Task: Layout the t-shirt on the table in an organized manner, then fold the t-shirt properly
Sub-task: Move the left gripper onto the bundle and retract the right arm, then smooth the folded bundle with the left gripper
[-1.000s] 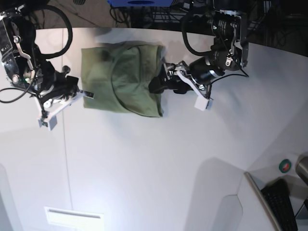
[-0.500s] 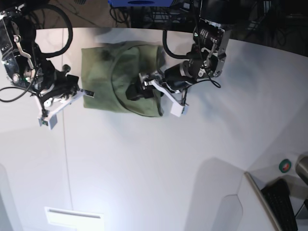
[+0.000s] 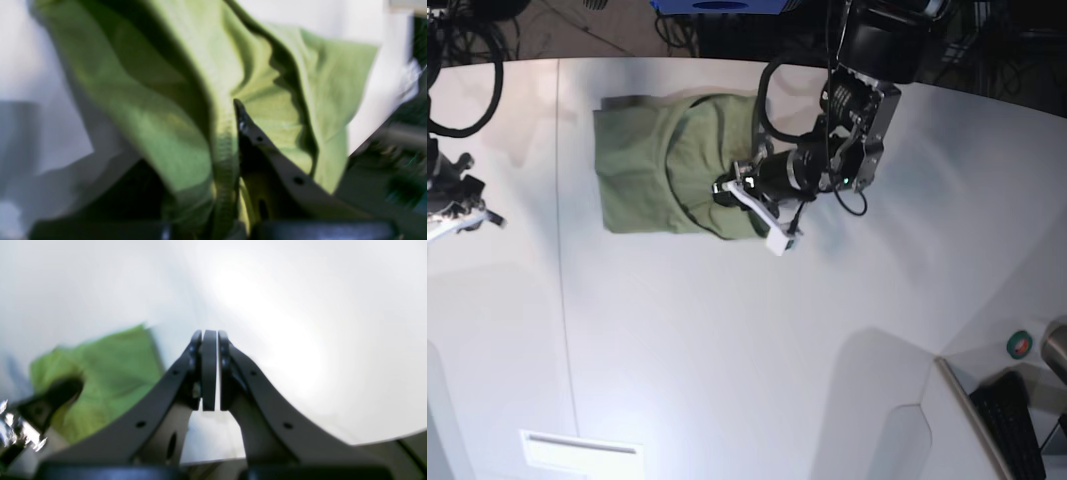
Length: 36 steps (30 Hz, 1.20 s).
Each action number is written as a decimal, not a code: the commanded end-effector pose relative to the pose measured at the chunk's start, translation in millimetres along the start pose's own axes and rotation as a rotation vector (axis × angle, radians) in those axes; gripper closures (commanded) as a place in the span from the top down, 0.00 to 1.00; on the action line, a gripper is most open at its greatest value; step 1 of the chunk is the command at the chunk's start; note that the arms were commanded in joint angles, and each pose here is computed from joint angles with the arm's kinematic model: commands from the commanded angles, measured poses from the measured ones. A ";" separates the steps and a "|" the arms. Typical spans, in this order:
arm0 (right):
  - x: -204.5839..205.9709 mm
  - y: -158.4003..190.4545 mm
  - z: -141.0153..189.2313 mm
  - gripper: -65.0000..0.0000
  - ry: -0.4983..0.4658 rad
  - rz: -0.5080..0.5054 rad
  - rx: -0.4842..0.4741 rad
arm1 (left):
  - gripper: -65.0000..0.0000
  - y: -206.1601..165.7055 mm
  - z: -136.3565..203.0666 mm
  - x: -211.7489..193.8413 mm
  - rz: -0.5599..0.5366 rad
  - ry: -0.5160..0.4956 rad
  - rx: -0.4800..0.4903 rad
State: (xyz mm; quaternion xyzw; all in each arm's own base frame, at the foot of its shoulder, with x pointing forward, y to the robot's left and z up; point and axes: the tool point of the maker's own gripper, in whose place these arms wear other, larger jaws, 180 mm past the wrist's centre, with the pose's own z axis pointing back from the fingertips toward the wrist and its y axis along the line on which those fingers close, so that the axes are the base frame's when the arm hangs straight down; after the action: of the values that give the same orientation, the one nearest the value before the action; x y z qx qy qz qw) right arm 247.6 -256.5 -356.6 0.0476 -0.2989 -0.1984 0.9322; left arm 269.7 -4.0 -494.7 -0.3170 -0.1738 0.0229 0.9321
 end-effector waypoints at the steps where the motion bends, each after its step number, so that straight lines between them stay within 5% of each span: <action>1: 10.4 -5.9 3.4 0.00 -0.032 0.004 0.002 | 0.00 -8.4 2.8 25.5 -0.090 -0.006 0.006; 6: -1.3 -31.2 -4.3 0.00 0.003 -0.044 -0.025 | 0.00 -29.3 5.9 60.3 -0.449 0.115 0.057; 9: -12.4 -37.3 -7.6 0.00 0.030 -0.052 -0.038 | 0.00 -44.6 4.4 73.1 -0.746 0.197 0.105; 14: -29.4 -38.1 -9.5 0.00 0.062 -0.078 -0.040 | 0.00 -70.0 1.9 57.8 -1.260 0.389 0.045; 19: -49.0 -38.9 -10.2 0.00 0.101 -0.098 -0.042 | 0.00 -77.7 -9.1 54.6 -1.621 0.366 0.014; 25: -68.3 -37.7 -10.0 0.00 0.138 -0.112 -0.041 | 0.00 -76.2 -39.8 46.5 -1.848 0.337 0.094; 32: -82.4 -33.7 -10.5 0.00 0.161 -0.140 -0.034 | 0.00 -110.1 -55.9 23.4 -1.952 0.259 -0.010; 36: -85.2 -34.4 -10.0 0.00 0.167 -0.141 -0.036 | 0.00 -114.3 -54.3 9.6 -1.984 0.324 -0.079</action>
State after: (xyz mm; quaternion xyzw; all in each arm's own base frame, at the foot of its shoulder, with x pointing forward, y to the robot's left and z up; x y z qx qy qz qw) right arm 171.9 -249.3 -425.2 0.0731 -0.1959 -0.2708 0.9396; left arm 280.5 -111.2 -478.5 -0.0549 -0.2098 -0.8139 0.5390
